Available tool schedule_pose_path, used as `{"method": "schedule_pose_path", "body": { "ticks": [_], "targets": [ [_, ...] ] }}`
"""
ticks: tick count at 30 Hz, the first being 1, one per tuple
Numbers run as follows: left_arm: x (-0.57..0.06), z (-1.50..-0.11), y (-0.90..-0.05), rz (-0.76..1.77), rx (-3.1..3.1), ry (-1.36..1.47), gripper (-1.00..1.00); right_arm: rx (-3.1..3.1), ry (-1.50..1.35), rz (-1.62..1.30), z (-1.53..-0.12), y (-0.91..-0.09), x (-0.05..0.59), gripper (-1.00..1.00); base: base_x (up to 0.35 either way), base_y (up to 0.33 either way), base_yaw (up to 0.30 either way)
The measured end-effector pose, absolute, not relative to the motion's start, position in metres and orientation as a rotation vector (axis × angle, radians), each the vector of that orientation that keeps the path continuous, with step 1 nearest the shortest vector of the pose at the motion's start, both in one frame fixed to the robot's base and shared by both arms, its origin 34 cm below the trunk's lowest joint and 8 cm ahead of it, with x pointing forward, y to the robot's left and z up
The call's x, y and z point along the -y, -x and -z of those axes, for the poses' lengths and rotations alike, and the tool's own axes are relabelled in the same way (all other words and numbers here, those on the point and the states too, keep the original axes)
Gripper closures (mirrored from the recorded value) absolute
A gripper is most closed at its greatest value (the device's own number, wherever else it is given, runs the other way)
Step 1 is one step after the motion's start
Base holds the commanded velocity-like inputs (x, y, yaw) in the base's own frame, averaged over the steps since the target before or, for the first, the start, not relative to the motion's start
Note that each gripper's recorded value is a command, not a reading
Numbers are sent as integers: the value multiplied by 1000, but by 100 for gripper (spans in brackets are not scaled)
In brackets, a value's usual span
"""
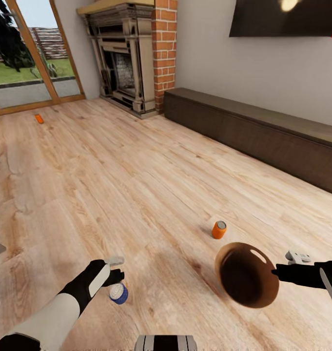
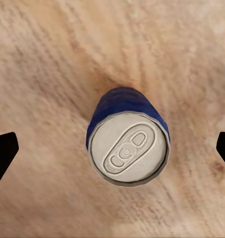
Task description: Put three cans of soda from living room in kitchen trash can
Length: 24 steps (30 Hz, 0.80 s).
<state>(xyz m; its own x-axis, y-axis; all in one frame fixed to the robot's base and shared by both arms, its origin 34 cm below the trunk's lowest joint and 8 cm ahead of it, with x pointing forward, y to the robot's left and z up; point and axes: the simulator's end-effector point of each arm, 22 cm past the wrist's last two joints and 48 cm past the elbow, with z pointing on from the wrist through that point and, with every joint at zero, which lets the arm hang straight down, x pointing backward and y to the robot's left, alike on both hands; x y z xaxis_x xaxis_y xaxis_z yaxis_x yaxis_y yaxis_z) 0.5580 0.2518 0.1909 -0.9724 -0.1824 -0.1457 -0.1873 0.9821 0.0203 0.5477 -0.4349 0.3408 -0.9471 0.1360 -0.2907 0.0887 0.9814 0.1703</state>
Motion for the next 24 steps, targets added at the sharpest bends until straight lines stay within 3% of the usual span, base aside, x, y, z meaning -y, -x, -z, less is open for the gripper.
{"method": "schedule_pose_path", "body": {
  "ticks": [24],
  "targets": [
    [-241, -156, -539, -40, -3050, 278, -100, -2882, -166, -219, -309, -539, 434, 100, 0, 0, 0]
  ]
}}
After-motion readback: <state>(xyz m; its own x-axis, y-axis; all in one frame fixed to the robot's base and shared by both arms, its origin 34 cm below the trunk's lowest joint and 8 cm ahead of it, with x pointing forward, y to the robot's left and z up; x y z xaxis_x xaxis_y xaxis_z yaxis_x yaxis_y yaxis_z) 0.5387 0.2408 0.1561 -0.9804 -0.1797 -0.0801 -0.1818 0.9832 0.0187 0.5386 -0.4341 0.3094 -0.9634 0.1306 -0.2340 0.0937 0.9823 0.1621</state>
